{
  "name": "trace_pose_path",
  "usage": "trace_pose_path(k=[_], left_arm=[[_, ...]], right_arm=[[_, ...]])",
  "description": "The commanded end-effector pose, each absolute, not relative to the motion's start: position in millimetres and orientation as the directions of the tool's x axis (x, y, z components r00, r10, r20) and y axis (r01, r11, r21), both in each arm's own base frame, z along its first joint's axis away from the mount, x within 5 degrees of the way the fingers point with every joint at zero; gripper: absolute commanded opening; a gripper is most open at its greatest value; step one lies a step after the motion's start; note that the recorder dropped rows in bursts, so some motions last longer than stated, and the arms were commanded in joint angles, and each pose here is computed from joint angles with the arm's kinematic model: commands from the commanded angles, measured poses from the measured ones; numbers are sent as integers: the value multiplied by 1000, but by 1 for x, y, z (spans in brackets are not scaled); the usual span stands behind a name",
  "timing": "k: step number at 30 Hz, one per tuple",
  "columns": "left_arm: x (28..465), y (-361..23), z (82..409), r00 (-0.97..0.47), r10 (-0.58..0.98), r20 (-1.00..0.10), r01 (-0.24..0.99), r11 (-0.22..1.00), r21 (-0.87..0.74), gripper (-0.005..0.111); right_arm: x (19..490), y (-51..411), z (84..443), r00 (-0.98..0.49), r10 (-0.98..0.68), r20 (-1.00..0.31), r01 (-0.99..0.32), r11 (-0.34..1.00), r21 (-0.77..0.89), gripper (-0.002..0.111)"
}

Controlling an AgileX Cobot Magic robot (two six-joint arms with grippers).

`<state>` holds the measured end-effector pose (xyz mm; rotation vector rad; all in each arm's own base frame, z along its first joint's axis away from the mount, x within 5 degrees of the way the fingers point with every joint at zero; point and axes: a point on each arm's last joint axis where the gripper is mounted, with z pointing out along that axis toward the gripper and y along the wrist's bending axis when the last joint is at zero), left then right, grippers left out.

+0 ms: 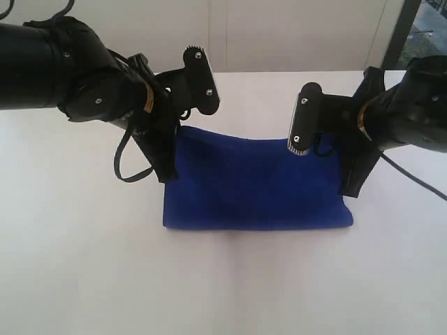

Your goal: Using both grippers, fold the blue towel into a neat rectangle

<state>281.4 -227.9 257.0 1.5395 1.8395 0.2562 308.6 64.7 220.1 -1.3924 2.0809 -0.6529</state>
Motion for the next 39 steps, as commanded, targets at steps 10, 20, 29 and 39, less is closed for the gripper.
trace_pose_path(k=[10,20,29,39], left_arm=[[300,-231,242,-31,913,-406,771,280,572,0],[310,-234,232,2,899,-438,763,282,582,0],[311,-235,225,-6,905,-425,771,275,574,1],[312,-235,223,-10,907,-420,774,273,571,39]], right_arm=[[329,54,219,-345,-910,-229,-628,405,-665,0],[338,56,201,-311,-924,-223,-657,378,-652,0],[339,57,198,-308,-925,-223,-662,377,-647,0],[339,57,198,-307,-922,-235,-659,384,-647,24]])
